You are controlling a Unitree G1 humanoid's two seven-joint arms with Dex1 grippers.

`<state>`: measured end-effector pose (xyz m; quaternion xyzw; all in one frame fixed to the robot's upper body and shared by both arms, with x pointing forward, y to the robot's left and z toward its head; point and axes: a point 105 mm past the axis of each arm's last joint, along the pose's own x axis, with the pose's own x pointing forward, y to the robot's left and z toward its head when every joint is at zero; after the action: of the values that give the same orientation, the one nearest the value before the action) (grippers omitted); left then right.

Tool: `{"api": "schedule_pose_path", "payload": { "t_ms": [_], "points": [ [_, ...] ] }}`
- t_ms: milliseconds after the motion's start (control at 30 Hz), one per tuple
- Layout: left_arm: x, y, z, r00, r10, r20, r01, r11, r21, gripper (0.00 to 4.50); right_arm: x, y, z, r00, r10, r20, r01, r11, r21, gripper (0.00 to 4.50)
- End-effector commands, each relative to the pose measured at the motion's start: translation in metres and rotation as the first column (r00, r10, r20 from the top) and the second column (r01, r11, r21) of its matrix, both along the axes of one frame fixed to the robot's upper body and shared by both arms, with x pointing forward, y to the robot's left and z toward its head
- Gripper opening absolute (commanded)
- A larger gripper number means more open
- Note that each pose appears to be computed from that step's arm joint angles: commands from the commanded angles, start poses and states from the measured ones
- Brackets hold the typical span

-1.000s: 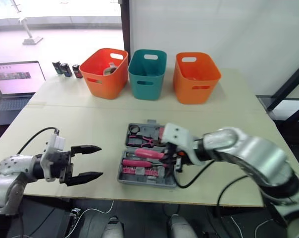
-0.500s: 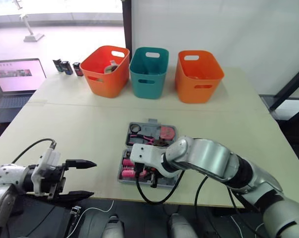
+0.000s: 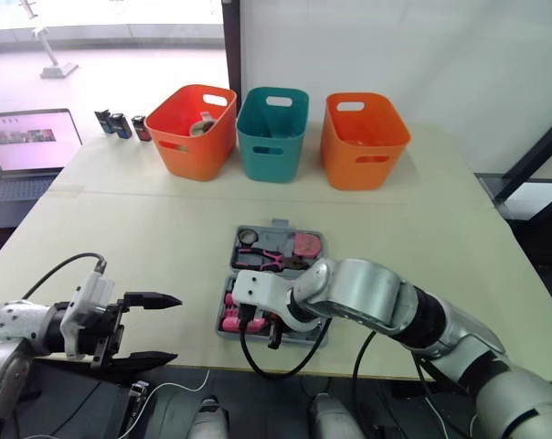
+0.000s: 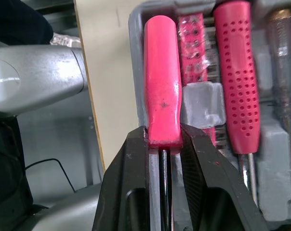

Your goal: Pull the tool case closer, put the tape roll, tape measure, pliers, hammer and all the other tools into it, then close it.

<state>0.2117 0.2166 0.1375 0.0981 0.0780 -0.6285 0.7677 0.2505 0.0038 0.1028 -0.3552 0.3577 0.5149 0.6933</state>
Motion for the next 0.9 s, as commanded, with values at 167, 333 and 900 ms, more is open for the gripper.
{"api": "schedule_pose_path", "payload": {
  "t_ms": [167,333,900],
  "points": [
    [-0.002,0.0,0.013,0.999,0.01,0.049,-0.01,1.0,-0.002,4.5,-0.002,0.014,-0.003,1.0,0.03,-0.002,-0.029,0.999,0.042,0.38],
    [-0.003,0.0,0.013,0.999,0.02,0.048,-0.02,1.0,0.002,4.5,0.003,0.018,-0.006,1.0,0.026,0.005,-0.026,0.998,0.053,0.38],
    [-0.003,-0.002,0.014,0.999,0.024,0.043,-0.024,1.0,-0.004,4.5,0.011,0.012,0.001,0.999,0.021,0.034,-0.023,0.996,0.081,4.12]
  ]
}}
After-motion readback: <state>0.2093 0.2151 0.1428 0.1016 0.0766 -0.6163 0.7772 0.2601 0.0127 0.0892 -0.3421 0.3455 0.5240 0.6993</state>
